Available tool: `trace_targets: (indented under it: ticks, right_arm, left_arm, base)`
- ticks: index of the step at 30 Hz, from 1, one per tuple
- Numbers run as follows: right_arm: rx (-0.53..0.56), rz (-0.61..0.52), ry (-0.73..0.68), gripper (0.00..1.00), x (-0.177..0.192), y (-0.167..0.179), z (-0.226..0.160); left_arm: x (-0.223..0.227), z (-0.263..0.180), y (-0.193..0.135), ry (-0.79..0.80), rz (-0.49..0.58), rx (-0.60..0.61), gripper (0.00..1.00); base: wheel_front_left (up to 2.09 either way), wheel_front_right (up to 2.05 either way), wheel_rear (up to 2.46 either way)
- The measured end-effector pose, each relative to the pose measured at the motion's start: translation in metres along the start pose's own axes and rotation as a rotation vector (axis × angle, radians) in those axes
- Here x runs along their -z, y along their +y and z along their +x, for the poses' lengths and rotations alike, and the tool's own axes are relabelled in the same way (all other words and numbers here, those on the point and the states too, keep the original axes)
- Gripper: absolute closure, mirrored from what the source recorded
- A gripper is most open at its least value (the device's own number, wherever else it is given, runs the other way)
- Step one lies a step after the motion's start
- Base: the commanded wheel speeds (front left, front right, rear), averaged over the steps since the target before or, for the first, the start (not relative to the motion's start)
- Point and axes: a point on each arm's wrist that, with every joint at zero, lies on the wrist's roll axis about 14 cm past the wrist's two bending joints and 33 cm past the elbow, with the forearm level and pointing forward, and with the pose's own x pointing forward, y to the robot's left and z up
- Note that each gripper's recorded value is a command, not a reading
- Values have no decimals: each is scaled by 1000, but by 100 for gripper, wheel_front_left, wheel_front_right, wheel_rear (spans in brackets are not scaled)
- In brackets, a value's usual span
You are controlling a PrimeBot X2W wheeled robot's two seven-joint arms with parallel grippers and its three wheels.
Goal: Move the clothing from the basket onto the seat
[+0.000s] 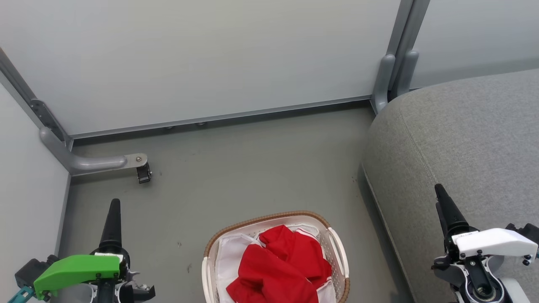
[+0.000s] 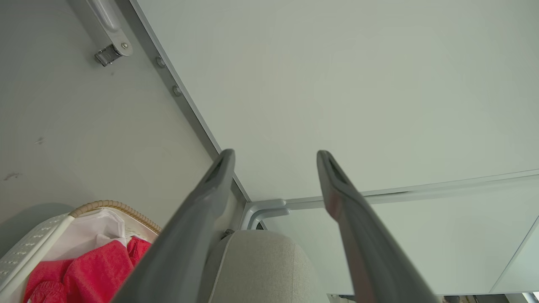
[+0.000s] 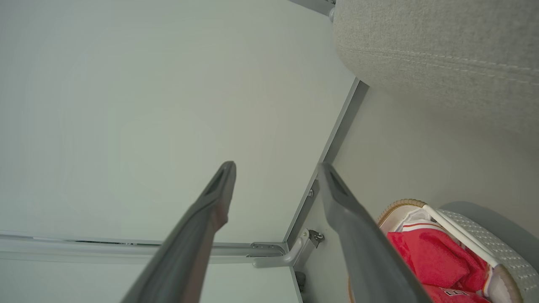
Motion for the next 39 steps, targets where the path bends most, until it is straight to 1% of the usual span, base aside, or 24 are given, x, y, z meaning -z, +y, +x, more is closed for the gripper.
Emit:
trace_targets:
  ticks: [11,13,32,39]
  right_arm:
    - [-19,-202,13,0,7,6,7]
    - [-23,-247,16,0,8,7,7]
    - [-52,-548,45,0,22,8,10]
    - [-60,-648,55,0,27,7,11]
  left_arm:
    - [1,1,2,-4,216,-4,0]
    - [2,1,1,3,272,0,0]
    - [9,0,7,19,588,4,0]
    - [11,-2,12,32,683,1,0]
  base:
    - [0,0,0]
    - [0,0,0]
    - [0,0,0]
    - [0,0,0]
